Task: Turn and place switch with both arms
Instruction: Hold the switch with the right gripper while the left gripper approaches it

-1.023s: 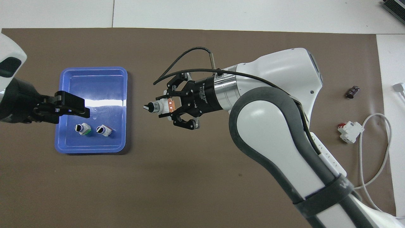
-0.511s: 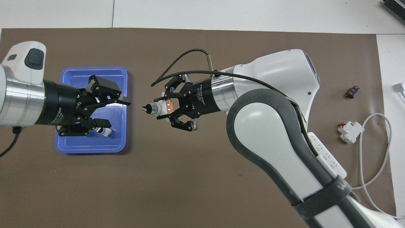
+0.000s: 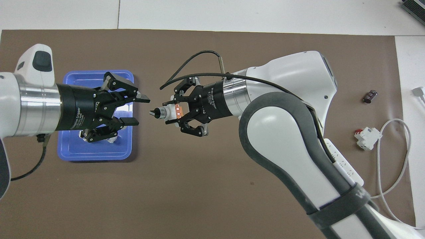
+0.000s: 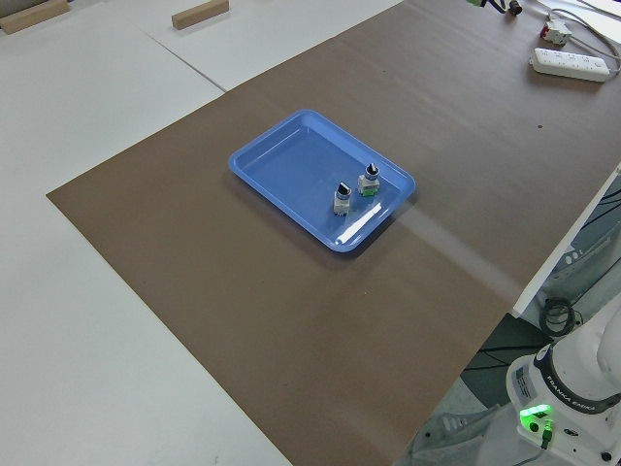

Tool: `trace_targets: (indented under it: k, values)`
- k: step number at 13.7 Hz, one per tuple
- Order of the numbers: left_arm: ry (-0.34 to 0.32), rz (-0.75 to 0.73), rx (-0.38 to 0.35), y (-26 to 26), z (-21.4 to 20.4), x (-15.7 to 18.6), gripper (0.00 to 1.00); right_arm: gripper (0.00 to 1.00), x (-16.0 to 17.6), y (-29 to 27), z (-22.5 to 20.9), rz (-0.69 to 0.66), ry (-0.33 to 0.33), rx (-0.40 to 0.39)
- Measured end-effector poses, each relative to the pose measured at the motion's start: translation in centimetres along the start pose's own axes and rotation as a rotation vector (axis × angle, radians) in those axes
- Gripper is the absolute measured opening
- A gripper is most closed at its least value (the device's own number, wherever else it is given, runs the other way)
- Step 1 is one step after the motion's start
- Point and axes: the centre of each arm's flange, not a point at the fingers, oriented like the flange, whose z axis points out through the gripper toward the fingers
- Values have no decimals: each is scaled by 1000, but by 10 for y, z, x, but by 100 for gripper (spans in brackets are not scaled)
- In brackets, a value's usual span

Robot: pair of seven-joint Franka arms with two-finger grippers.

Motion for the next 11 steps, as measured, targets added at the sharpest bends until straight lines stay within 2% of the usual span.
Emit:
trace_targets:
  k: [3, 4, 5, 7, 11]
  values:
    - [8, 3, -10, -2, 8, -6, 59, 41, 0, 0, -1, -1, -1, 0]
    - [10, 2, -14, -2, 8, -7, 55, 41, -1, 0, -1, -1, -1, 1]
    - [15, 2, -19, -3, 7, -7, 47, 41, -1, 0, -2, -2, -1, 1]
    - [19, 2, -25, -3, 7, -7, 43, 41, -2, 0, -2, -3, -2, 0]
    - [23, 17, -36, 0, 16, -15, 43, 41, -2, 0, -3, -3, -2, -1]
